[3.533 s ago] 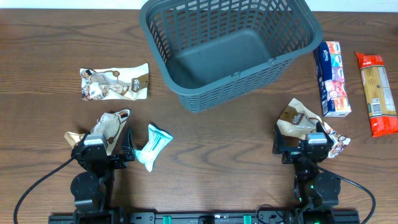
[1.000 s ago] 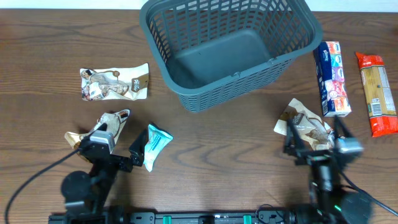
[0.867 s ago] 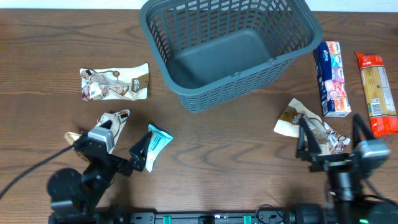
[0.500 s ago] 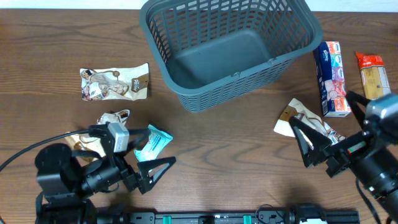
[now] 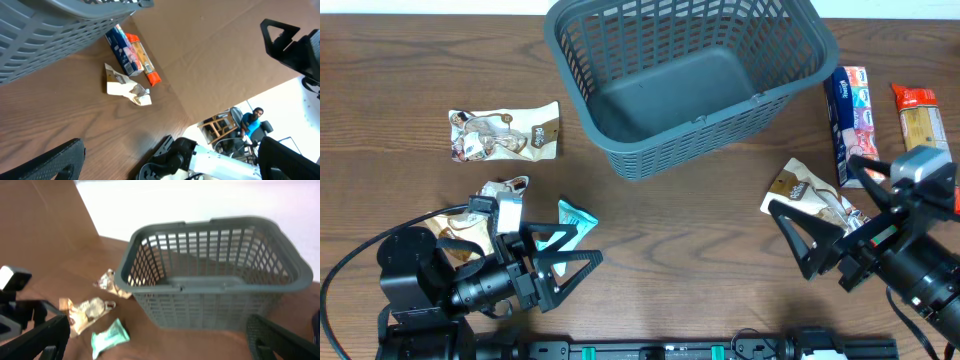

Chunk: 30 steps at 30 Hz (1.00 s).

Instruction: Pack container

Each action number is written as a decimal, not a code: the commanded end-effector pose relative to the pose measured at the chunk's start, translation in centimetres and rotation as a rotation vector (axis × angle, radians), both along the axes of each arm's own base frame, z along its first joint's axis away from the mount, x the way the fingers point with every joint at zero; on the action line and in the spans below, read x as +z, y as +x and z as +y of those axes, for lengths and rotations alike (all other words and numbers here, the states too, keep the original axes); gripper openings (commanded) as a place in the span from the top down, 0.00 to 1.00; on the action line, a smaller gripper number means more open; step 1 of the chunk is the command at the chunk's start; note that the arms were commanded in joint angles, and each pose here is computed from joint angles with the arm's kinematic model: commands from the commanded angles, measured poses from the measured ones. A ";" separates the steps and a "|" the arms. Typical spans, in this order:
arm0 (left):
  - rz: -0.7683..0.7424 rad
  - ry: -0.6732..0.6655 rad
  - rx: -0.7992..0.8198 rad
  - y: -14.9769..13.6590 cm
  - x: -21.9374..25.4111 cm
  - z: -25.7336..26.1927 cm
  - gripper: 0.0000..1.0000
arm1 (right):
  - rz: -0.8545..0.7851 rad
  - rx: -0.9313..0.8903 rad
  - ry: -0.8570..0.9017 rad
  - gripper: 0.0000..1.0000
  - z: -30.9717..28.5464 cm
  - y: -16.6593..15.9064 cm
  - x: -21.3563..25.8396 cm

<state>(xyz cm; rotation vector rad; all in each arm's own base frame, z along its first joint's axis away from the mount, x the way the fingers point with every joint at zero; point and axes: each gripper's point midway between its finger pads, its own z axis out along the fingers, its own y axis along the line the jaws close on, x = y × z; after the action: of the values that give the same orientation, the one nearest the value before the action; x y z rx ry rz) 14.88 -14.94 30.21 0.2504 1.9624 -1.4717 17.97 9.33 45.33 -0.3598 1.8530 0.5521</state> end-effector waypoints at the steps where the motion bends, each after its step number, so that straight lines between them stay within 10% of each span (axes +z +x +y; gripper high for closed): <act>1: 0.038 0.003 0.070 0.9 0.0 0.5 0.01 | -0.016 -0.010 0.034 0.01 0.0 0.2 1.0; 30: 0.225 -0.068 0.114 1.0 -0.4 0.7 0.01 | -0.014 -0.143 -0.058 0.01 -3.6 12.1 3.1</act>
<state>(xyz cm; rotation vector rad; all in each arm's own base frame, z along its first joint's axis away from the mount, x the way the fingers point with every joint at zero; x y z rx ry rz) 15.82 -14.35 29.42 -0.0512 2.0653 -1.5456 29.06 5.70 48.95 -0.2394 1.8449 0.3827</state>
